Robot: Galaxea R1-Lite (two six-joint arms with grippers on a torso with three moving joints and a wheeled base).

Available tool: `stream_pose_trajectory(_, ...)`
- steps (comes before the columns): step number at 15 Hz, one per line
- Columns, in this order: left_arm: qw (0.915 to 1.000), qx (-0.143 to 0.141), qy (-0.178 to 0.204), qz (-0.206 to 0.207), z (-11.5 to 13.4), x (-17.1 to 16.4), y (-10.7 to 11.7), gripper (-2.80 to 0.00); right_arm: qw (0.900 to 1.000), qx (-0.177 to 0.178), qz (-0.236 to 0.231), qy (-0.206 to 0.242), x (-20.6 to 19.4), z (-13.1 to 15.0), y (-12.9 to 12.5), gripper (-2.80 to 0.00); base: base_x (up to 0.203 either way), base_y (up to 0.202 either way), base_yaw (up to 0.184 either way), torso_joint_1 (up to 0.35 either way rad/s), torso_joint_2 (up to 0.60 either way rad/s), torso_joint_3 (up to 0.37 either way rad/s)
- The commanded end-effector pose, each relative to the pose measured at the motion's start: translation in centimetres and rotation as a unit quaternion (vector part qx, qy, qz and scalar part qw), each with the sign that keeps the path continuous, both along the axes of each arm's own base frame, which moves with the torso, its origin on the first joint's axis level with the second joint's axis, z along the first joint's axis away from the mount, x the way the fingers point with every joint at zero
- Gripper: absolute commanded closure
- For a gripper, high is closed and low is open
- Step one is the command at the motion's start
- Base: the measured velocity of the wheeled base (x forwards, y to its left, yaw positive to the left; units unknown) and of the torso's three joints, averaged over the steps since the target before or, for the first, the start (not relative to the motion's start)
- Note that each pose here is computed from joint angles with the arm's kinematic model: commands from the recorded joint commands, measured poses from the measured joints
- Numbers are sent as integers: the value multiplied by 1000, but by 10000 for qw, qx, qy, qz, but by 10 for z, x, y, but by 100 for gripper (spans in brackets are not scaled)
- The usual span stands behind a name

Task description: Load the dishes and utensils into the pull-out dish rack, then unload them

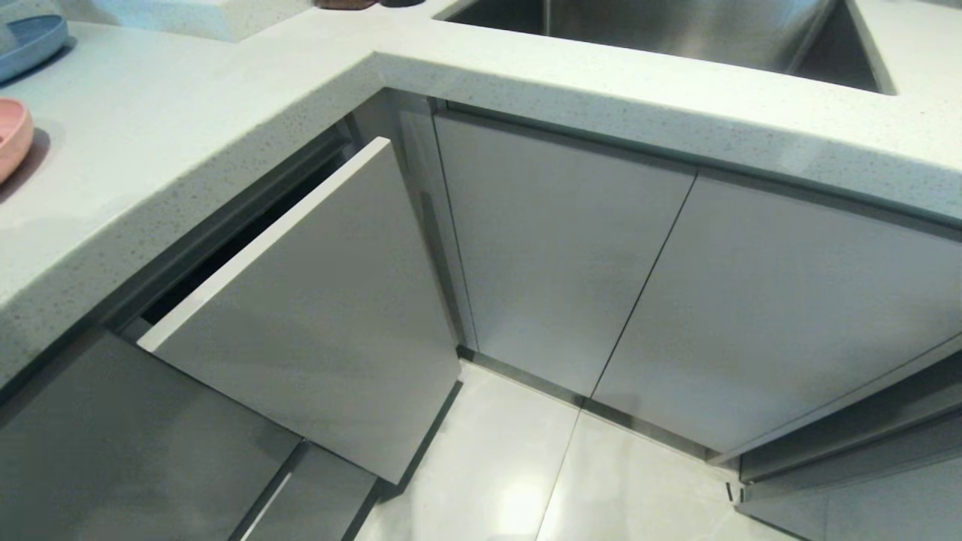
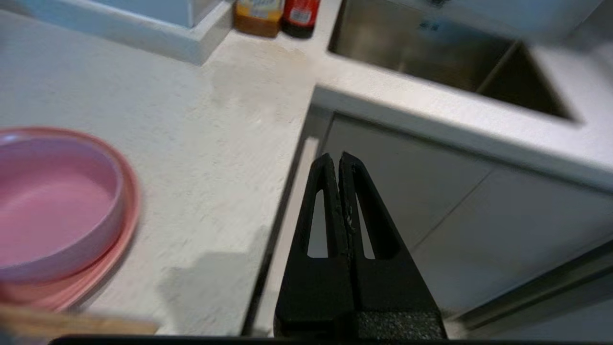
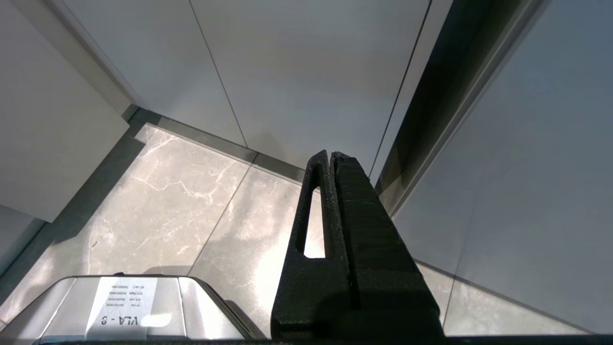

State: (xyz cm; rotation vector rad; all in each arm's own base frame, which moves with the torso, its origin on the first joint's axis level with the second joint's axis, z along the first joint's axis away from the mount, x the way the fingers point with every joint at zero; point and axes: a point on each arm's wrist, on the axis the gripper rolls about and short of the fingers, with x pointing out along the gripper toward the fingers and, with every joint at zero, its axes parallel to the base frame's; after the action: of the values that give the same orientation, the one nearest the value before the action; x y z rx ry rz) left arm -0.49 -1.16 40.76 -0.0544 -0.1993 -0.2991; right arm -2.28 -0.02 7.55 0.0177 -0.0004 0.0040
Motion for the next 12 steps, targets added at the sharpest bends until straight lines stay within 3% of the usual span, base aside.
stream_pose_trajectory(1, 9987, 418, -38, 282, -25, -16, -4, 0, 10000, 2, 2, 2, 0, 0, 0, 0, 0, 0, 0, 0, 0, 0)
stream_pose_trajectory(4, 9944, 581, -18, 877, -59, -26, -5, 0, 10000, 4, -2, 6, 0, 0, 0, 0, 0, 0, 0, 0, 0, 0)
stream_pose_trajectory(7, 9879, 568, -387, 1393, -90, -32, -5, 0, 10000, 1, 3, 6, 0, 0, 0, 0, 0, 0, 0, 0, 0, 0)
stream_pose_trajectory(12, 9852, 615, -434, 1543, -148, -45, -7, 0, 10000, 2, 3, 8, 0, 0, 0, 0, 0, 0, 0, 0, 0, 0)
